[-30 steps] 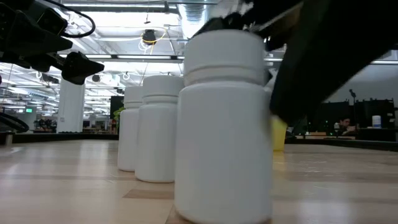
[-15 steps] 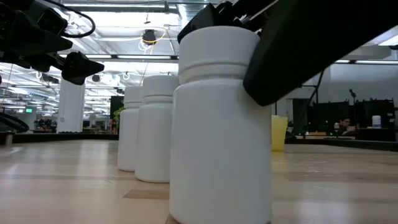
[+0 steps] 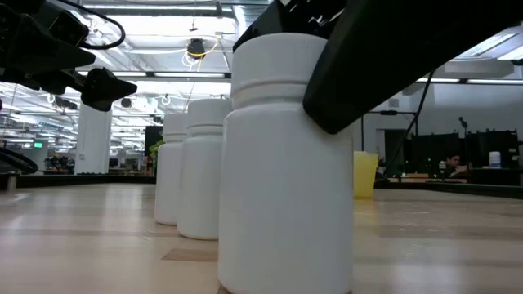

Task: Pick and place pill bottles into a basket
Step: Put the white medicine bottle into the yellow bin

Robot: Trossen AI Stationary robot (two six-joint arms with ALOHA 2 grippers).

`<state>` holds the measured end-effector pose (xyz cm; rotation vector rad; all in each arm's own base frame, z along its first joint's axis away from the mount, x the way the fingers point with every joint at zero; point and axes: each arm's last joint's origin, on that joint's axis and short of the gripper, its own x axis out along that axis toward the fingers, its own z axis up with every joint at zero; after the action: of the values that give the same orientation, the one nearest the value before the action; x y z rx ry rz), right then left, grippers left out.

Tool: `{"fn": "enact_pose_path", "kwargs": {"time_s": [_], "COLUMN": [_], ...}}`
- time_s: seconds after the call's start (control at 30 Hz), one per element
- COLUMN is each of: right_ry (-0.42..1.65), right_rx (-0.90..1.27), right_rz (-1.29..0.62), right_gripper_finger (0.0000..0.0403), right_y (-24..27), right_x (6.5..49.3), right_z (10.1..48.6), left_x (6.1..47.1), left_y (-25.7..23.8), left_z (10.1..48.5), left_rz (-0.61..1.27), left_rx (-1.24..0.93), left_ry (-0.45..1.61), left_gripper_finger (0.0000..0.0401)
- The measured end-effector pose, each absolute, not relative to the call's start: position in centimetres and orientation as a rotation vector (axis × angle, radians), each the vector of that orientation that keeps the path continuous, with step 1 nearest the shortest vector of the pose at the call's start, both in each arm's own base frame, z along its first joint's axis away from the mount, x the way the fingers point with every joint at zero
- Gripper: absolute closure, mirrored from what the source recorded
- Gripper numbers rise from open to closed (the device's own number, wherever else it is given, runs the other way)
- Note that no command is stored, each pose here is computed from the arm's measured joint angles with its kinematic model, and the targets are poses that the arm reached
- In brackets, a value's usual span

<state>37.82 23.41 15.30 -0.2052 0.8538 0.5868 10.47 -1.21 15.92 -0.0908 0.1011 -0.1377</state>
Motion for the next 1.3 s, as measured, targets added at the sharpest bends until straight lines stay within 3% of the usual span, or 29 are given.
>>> {"fn": "enact_pose_path", "kwargs": {"time_s": [0.43, 0.87, 1.3], "right_ry": [0.882, 0.905, 0.860], "right_rx": [-0.177, -0.199, -0.225], "right_rz": [0.591, 0.595, 0.504], "right_gripper_finger": [0.0228, 0.0231, 0.0233], "right_y": [23.2, 21.2, 14.4], "right_x": [37.4, 35.2, 34.0], "right_z": [16.1, 21.7, 28.1], "left_x": [10.5, 10.5, 10.5], "left_y": [-1.2, -1.2, -1.2], "left_z": [15.9, 15.9, 15.9], "left_rz": [-0.138, -0.138, -0.137], "left_rx": [-0.084, -0.092, -0.087], "left_ry": [0.100, 0.101, 0.101], "left_gripper_finger": [0.0015, 0.0015, 0.0015]}}
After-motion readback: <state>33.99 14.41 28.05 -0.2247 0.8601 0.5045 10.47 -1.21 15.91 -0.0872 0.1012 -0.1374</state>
